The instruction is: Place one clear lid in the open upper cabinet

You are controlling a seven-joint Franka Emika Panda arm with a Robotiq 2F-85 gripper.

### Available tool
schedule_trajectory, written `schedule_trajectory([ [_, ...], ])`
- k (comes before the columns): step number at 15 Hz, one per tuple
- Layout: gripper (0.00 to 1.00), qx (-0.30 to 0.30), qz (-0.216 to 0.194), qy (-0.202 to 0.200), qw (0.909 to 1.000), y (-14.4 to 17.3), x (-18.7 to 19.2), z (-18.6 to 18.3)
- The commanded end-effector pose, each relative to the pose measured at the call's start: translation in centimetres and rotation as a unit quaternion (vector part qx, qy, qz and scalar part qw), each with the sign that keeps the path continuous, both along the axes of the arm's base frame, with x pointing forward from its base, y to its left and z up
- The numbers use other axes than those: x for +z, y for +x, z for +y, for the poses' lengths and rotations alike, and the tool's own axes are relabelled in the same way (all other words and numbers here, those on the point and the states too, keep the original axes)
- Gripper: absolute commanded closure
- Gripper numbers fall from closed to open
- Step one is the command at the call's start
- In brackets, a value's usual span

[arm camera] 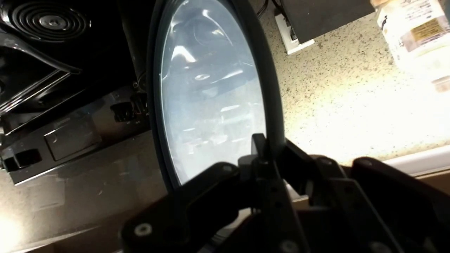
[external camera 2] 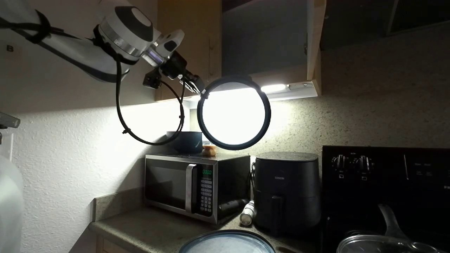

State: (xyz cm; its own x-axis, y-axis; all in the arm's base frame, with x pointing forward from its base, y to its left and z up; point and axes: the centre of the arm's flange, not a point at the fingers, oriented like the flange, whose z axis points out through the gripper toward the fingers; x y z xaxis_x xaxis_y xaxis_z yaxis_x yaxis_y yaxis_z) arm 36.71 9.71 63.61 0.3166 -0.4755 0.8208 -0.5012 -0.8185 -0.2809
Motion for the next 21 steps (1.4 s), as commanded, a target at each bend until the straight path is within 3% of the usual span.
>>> schedule_trajectory([
  [1,0.93,0.027,0.009,0.024,0.9993,0.7,2.7,-0.4],
  [6,0.93,0.07,0.021,0.034,0.9967,1.5,9.8,-1.6],
  [10,0.93,0.049,-0.024,0.032,0.998,4.1,16.7,-3.2],
  [11,0.93,0.047,-0.029,0.044,0.9975,4.9,17.1,-3.2],
  [12,0.89,0.047,-0.028,0.039,0.9978,1.7,14.9,-3.3],
  [16,0.89,0.047,-0.027,0.046,0.9975,4.4,15.8,-3.8],
  [17,0.94,0.047,-0.025,0.046,0.9975,4.5,15.7,-3.7],
  [21,0.93,0.033,-0.088,-0.045,0.9945,5.0,21.1,-5.3],
])
